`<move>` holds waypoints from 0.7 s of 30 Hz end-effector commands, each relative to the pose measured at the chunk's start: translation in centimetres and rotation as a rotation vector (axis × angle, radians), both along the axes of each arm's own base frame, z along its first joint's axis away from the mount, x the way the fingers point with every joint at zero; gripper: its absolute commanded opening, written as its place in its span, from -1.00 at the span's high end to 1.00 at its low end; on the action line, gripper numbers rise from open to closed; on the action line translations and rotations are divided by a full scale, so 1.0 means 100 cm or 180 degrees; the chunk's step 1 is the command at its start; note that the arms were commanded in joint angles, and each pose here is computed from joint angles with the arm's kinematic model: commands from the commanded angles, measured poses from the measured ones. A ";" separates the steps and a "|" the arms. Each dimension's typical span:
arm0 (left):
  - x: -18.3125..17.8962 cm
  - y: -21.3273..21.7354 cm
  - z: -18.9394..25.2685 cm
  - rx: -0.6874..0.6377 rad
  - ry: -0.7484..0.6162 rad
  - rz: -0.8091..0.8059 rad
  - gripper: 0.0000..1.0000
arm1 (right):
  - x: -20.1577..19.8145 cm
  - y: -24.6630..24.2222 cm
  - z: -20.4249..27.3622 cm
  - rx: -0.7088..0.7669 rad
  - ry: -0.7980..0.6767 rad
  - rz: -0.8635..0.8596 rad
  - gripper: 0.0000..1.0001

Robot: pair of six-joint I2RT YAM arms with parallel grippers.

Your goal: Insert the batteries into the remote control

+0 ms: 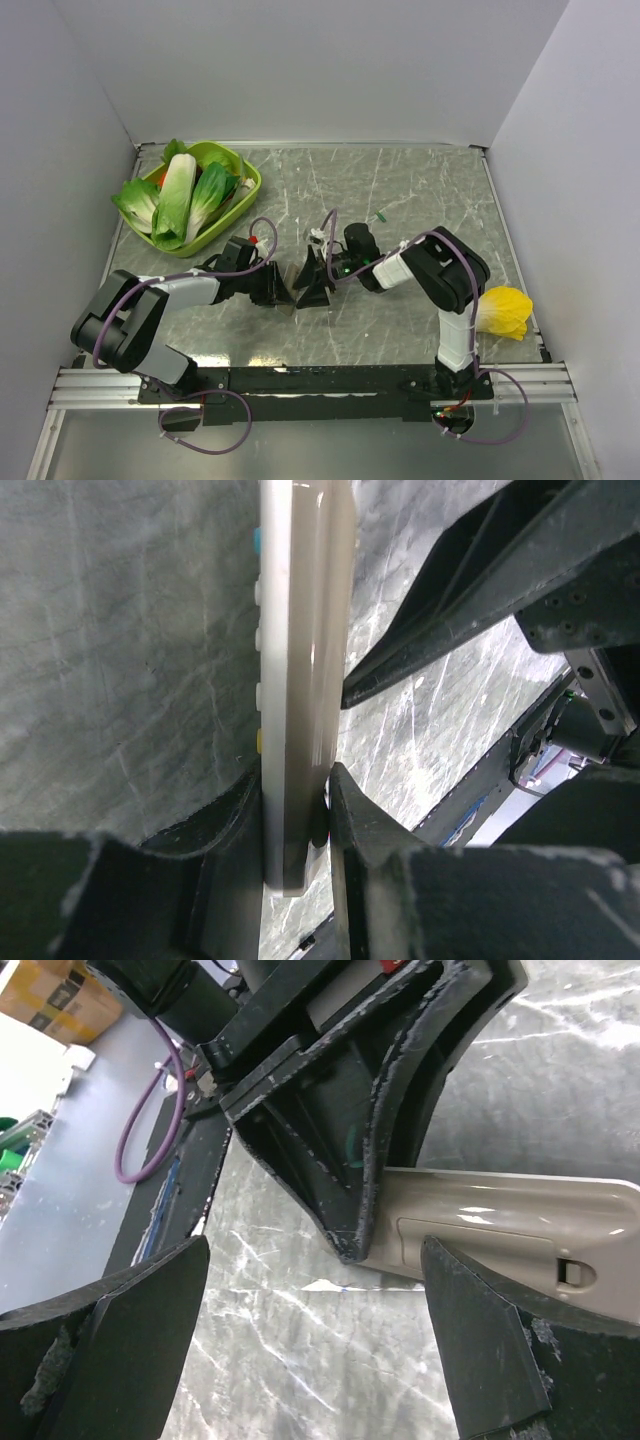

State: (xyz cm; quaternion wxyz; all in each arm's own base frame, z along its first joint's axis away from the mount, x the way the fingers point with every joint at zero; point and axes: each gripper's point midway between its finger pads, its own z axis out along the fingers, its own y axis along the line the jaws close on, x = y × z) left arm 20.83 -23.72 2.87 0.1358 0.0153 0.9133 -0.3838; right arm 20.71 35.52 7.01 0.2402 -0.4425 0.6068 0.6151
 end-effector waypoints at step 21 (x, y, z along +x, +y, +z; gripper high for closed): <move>0.042 0.007 0.095 -0.0538 -0.1542 0.0530 0.97 | 0.063 0.004 0.070 -0.1453 0.1103 -0.2718 -0.99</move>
